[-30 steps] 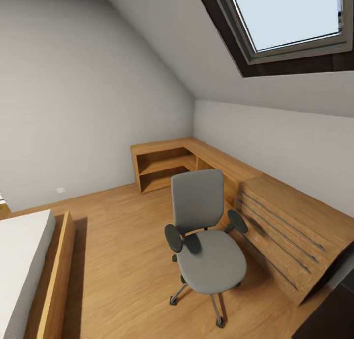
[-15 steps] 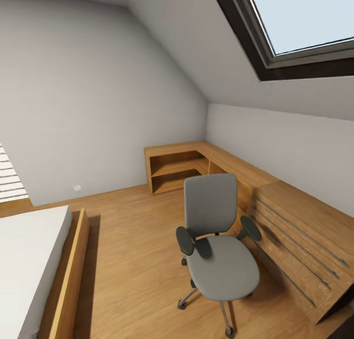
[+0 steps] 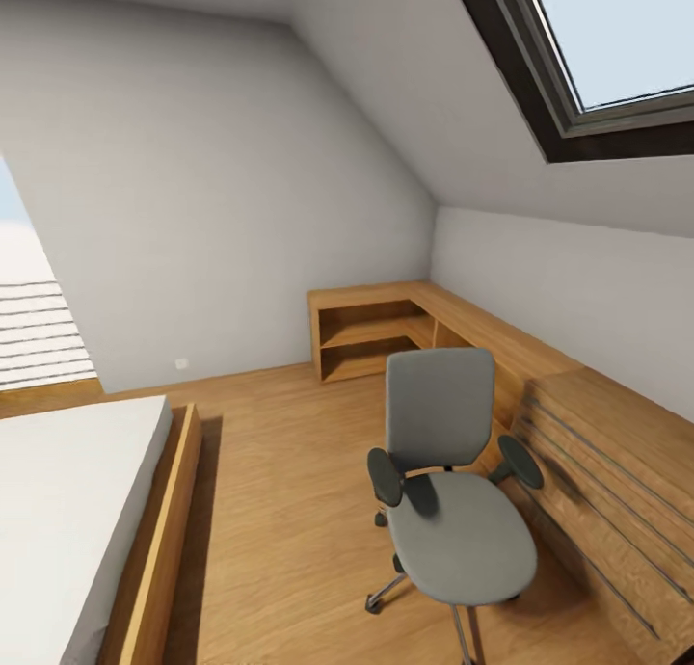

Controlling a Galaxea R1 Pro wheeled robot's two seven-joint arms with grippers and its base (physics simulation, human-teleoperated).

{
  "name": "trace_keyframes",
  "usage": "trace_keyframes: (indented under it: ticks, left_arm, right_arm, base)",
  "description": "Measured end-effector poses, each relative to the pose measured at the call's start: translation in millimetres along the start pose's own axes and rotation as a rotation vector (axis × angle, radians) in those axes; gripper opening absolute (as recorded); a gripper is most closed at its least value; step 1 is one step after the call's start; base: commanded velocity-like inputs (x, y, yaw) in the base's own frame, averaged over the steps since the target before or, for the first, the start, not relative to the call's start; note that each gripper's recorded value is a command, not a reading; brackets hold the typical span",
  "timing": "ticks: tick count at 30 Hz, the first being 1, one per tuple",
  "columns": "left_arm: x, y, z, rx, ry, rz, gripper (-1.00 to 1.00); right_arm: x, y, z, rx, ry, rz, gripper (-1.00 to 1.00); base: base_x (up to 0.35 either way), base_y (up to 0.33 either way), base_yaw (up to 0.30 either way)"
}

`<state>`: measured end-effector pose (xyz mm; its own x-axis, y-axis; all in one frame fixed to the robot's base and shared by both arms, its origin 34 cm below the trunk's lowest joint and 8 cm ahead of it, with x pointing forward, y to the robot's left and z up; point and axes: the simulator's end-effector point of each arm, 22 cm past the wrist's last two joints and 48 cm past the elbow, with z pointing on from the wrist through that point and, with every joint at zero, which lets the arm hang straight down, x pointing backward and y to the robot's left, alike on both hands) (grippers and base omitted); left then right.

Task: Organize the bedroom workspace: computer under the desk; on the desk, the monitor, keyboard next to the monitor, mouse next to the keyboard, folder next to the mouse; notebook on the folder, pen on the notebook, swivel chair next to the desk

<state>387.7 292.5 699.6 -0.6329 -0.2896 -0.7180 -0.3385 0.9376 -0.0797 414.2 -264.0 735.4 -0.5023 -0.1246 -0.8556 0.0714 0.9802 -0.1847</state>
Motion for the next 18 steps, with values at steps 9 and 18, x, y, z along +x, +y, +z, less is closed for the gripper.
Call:
trace_keyframes:
  ticks: [9,18]
  left_arm:
    - [23.2,-0.6,-6.5,0.003,0.052,0.004,1.00]
    - [25.7,0.7,-7.2,0.002,0.057,0.005,1.00]
  right_arm:
    - [0.6,0.1,0.0,0.000,0.003,0.000,1.00]
    - [5.8,-0.4,0.1,0.000,0.027,-0.009,1.00]
  base:
    - [0.000,0.000,0.155]
    - [0.000,0.000,0.266]
